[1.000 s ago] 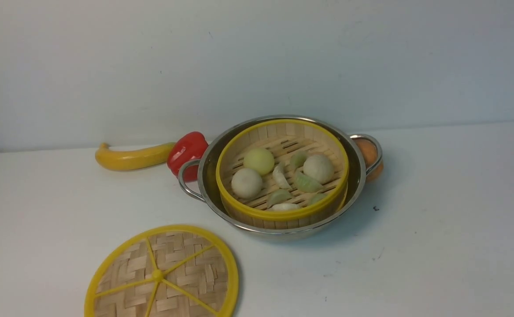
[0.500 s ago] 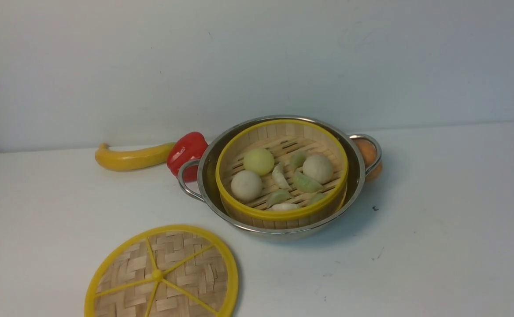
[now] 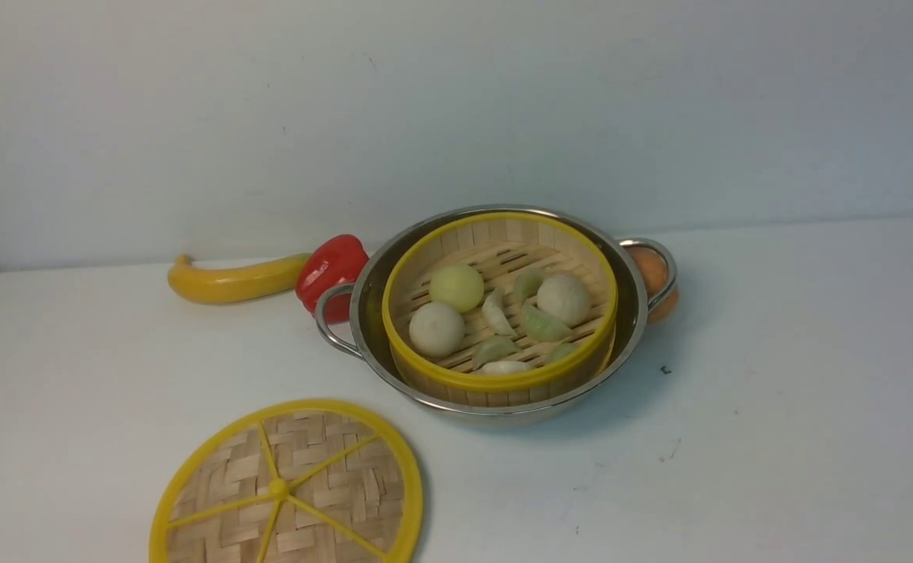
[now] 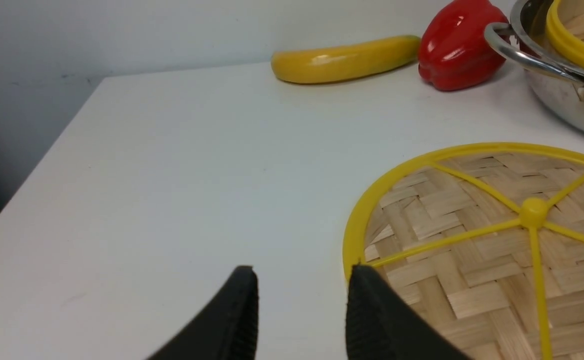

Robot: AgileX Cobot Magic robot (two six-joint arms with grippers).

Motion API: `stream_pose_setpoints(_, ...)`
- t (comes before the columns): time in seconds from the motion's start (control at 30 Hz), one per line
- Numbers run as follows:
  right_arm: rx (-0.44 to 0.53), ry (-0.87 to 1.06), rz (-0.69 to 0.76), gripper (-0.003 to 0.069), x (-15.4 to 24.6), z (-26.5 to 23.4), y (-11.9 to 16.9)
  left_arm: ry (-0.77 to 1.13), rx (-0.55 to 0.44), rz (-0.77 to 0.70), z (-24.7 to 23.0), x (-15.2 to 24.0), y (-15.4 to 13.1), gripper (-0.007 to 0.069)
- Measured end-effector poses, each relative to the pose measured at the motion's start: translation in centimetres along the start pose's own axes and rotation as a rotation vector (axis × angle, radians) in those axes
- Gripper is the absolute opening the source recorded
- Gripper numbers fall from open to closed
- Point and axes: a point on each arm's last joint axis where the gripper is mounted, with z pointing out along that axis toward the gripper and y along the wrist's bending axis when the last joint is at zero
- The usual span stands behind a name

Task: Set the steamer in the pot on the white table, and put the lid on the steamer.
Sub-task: 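Grasp the bamboo steamer lid lying on the table by its centre knob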

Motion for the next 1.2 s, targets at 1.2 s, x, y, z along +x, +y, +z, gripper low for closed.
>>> stream_pose_setpoints(1.2,0.33,-0.185,0.081,0.02,33.4,-8.4,-2.7,0.0,0.0,0.0,0.0,0.0,0.0,0.0242)
